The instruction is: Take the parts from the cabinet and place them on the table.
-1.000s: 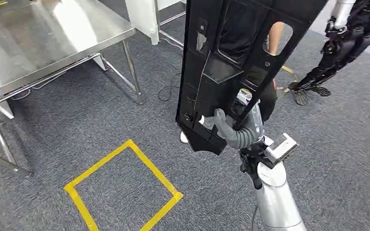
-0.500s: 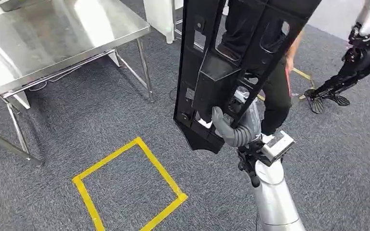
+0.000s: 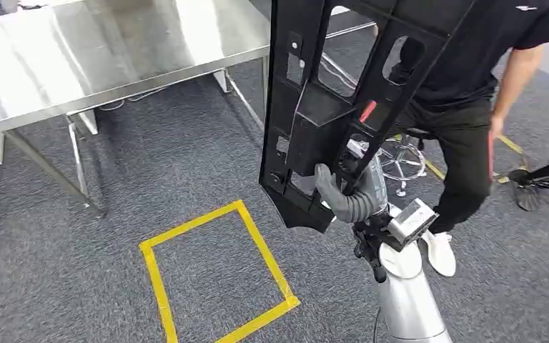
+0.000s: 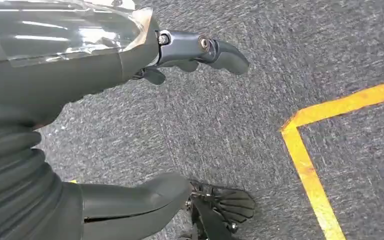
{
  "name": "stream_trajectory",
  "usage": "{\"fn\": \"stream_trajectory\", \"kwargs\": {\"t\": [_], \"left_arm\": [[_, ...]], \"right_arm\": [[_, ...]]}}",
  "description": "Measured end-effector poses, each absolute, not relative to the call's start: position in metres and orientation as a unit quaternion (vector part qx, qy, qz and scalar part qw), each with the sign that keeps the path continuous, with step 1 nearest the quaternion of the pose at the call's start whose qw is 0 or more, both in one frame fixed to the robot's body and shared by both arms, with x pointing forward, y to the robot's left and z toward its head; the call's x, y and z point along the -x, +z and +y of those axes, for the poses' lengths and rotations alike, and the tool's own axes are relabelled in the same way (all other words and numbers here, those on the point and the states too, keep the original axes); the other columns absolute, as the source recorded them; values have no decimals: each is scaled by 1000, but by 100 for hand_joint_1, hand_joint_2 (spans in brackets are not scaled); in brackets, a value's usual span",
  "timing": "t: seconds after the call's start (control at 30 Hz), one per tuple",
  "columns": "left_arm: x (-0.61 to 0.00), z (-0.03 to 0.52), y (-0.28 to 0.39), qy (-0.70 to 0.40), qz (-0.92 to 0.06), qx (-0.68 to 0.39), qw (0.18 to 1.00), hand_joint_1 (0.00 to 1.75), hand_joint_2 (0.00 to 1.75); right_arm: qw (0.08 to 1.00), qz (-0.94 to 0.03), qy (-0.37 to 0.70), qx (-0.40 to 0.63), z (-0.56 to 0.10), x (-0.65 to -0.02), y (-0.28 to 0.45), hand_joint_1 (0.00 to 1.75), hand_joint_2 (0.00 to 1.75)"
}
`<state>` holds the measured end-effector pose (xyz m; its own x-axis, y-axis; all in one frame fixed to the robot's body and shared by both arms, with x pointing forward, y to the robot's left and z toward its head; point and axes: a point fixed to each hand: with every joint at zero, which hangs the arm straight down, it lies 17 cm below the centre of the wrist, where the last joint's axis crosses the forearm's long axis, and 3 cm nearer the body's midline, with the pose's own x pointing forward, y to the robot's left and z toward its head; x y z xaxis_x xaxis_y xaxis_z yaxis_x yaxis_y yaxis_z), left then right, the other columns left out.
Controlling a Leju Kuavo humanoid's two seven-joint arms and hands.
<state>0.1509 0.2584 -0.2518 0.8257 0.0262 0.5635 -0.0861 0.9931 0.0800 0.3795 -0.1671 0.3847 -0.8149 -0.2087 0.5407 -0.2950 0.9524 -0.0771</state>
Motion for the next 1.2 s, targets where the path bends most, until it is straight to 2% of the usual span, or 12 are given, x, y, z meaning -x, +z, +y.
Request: {"fn": "stream_trajectory", "kwargs": {"t": [0.97,1.2], "left_arm": [[-148,267,-254,49,-285,-68,955,0,175],[-144,268,-254,51,-283,-70,955,0,175]], "right_arm": [[275,-948,87,-134,-164,-383,385,175,175],[276,-951,89,-104,-166,-387,384,175,175]]}}
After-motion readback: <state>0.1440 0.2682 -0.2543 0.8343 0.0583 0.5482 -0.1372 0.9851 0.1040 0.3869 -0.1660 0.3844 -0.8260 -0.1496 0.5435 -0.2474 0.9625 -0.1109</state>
